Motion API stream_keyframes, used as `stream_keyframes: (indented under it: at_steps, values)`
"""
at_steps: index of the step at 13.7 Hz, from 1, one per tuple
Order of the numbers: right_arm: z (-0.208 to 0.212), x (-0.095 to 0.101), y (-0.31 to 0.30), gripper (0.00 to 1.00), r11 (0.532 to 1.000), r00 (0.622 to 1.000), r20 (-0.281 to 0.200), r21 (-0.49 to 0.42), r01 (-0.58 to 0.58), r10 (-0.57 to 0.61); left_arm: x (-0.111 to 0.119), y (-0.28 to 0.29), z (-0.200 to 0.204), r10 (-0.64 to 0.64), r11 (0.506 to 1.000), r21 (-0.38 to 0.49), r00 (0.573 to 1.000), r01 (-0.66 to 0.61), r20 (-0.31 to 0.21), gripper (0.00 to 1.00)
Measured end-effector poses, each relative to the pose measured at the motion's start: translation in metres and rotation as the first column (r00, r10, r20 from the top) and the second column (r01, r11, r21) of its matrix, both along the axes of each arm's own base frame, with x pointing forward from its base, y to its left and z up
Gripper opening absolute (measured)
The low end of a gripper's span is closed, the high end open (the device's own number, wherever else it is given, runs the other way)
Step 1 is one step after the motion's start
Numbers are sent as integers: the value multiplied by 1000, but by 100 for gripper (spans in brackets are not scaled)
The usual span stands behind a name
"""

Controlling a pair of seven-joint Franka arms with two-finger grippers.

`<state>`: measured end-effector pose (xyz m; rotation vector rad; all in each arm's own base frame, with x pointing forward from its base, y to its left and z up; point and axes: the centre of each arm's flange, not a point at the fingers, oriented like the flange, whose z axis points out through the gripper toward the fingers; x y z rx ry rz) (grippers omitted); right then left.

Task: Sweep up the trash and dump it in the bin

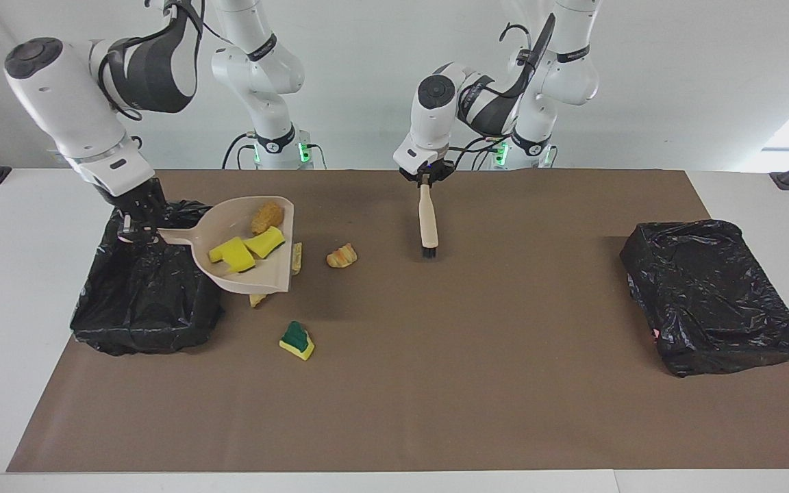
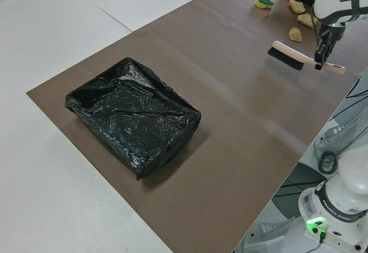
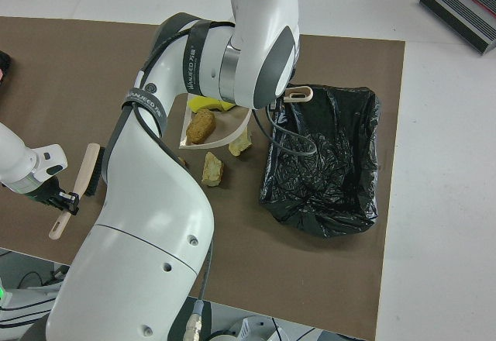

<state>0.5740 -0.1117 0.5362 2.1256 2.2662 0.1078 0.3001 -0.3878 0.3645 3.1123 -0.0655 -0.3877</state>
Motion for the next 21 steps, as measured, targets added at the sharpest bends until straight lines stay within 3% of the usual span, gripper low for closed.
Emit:
stream_keyframes:
  at_steps: [5,7,11,14,15,20,21]
  values:
    - [4,-26,-94,32,995,1000,-14,-104,-14,13,-9,-4,-9,6,1000,-6,1000,-6,7,26]
    - [5,-28,-109,32,982,999,25,-191,-17,22,-10,-3,-14,10,1000,-5,1000,-10,8,26]
    - [1,-29,-109,32,924,998,57,-381,-16,41,-10,-3,-18,38,999,0,999,-38,10,26]
    - [10,-26,-116,32,844,994,54,-534,-54,97,-18,-5,-23,34,999,7,999,-34,8,27]
    - [12,-25,-115,32,818,994,43,-572,-61,104,-18,-5,-23,35,999,5,999,-35,11,33]
    - [35,-14,-89,32,687,991,-31,-718,-114,132,-13,-2,-22,47,999,3,999,-47,12,98]
    - [40,-13,-88,32,667,990,-40,-735,-120,134,-7,2,-22,64,998,1,998,-64,14,100]
